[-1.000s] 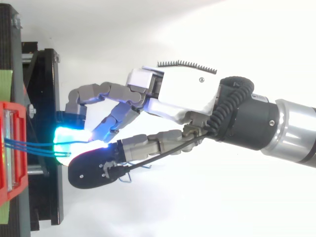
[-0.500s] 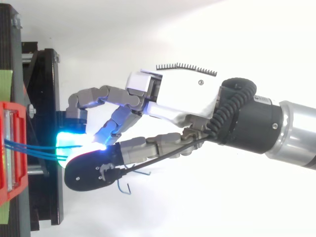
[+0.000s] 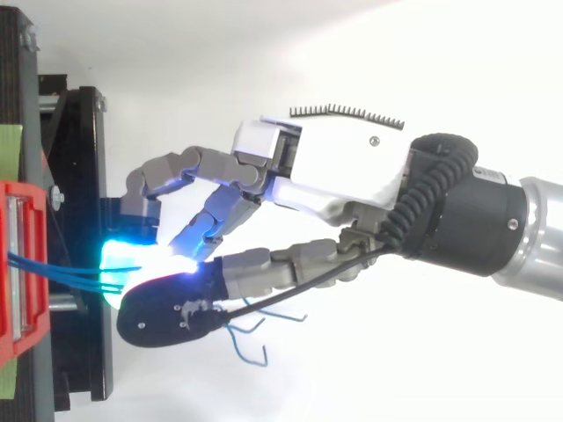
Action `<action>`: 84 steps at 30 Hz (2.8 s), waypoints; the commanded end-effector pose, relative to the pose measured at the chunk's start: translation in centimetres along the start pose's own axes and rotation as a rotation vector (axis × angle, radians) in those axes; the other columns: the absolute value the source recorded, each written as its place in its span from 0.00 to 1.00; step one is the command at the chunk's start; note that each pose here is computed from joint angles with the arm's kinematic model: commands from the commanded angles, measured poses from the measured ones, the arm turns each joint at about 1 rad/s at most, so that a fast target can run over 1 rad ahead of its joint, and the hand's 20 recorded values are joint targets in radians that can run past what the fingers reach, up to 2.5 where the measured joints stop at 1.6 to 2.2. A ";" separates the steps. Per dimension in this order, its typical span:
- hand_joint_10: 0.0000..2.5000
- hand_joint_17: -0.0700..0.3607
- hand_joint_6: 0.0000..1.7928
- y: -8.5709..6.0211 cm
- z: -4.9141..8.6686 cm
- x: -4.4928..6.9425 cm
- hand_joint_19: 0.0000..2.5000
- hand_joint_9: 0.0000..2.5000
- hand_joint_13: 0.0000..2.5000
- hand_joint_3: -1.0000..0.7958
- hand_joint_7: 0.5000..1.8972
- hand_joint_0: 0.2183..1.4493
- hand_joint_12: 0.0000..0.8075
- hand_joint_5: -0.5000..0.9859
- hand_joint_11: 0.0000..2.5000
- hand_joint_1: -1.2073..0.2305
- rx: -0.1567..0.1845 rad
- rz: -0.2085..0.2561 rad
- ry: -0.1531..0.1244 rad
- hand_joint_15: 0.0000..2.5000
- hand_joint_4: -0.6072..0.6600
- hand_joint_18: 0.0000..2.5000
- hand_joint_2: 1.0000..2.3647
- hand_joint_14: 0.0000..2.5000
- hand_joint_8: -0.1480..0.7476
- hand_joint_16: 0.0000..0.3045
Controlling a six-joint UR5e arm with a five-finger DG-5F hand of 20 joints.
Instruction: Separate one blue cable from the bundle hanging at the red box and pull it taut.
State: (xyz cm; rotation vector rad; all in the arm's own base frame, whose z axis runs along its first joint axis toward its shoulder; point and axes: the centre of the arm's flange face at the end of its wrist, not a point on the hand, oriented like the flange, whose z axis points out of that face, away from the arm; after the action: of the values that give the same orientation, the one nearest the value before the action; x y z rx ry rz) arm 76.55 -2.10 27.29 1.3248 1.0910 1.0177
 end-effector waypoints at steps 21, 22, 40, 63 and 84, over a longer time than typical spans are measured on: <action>0.01 0.30 0.51 0.0 -0.4 1.6 0.15 0.42 0.40 0.41 0.37 0.45 0.41 0.18 0.39 0.22 -0.003 -0.012 -0.013 0.22 0.64 0.31 0.02 0.01 0.56 0.09; 0.01 0.30 0.51 0.0 -0.4 1.6 0.15 0.42 0.41 0.40 0.37 0.46 0.42 0.18 0.40 0.22 -0.003 -0.012 -0.013 0.22 0.64 0.31 0.01 0.01 0.56 0.09; 0.01 0.29 0.50 -0.4 -0.5 1.5 0.16 0.43 0.43 0.28 0.37 0.36 0.41 0.19 0.40 0.23 0.005 -0.016 -0.014 0.23 0.64 0.32 0.00 0.01 0.56 0.08; 0.01 0.33 0.49 -0.4 -0.5 1.6 0.19 0.42 0.42 0.38 0.38 0.45 0.45 0.19 0.40 0.21 0.004 -0.015 -0.016 0.24 0.58 0.33 0.01 0.01 0.54 0.10; 0.01 0.43 0.46 -0.9 -0.8 1.7 0.21 0.42 0.34 0.28 0.38 0.21 0.51 0.21 0.37 0.37 0.011 -0.019 -0.011 0.22 0.60 0.36 0.00 0.01 0.55 0.17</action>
State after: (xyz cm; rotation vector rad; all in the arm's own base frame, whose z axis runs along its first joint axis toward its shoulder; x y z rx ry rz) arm 76.13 -0.27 26.36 1.3267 1.0985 0.9899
